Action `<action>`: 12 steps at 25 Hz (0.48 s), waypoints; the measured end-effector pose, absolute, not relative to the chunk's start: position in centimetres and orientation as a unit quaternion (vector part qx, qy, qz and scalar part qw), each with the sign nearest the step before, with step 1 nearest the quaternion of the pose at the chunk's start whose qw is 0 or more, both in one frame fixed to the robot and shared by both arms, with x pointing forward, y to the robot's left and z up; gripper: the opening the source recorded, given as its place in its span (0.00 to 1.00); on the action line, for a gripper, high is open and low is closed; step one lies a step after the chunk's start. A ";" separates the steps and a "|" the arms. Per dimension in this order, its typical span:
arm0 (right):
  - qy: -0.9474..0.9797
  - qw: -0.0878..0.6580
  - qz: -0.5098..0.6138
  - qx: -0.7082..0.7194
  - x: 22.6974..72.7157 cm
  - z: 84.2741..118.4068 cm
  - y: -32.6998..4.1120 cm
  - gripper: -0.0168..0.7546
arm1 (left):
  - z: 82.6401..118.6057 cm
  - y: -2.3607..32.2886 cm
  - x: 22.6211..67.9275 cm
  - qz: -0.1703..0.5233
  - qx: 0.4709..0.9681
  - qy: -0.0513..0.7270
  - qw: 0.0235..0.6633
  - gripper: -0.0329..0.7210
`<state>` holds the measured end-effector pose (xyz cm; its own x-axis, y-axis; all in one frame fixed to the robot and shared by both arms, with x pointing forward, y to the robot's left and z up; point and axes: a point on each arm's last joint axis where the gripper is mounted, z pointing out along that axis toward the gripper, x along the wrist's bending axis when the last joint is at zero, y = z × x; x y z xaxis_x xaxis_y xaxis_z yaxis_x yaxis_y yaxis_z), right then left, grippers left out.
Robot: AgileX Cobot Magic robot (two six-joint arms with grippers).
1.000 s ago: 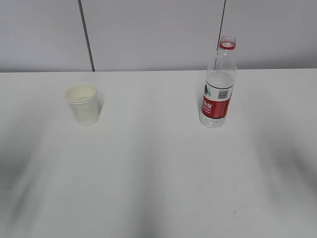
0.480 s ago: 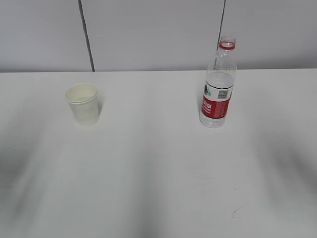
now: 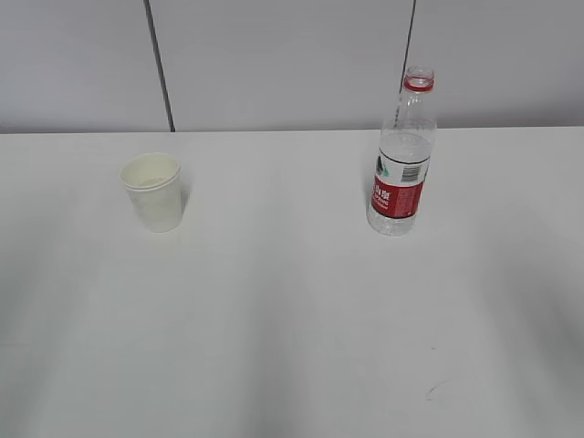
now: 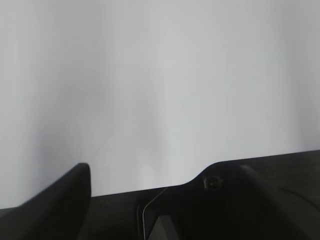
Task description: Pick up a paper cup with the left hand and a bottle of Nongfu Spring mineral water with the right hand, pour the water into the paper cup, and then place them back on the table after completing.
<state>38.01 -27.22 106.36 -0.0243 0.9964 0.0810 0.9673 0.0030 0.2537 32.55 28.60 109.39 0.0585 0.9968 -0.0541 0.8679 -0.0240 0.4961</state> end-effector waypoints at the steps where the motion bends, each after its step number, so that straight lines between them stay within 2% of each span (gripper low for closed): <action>1: 0.706 0.067 0.128 0.693 37.2 106.5 -27.3 0.76 | 109.8 28.7 31.6 0.165 0.696 0.662 0.225 0.75; 5: 0.719 0.098 0.162 0.669 34.3 107.0 -27.8 0.76 | 110.6 29.1 28.7 0.193 0.689 0.640 0.278 0.75; 12: 0.724 0.172 0.239 0.624 29.6 107.4 -28.6 0.76 | 111.0 29.7 25.9 0.244 0.696 0.598 0.313 0.75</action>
<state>29.56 -28.55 107.43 -0.1619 0.9856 0.0491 0.8217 0.1071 0.5598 25.92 29.73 110.99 0.1658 0.9855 -0.0355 0.6804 -0.0883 0.7275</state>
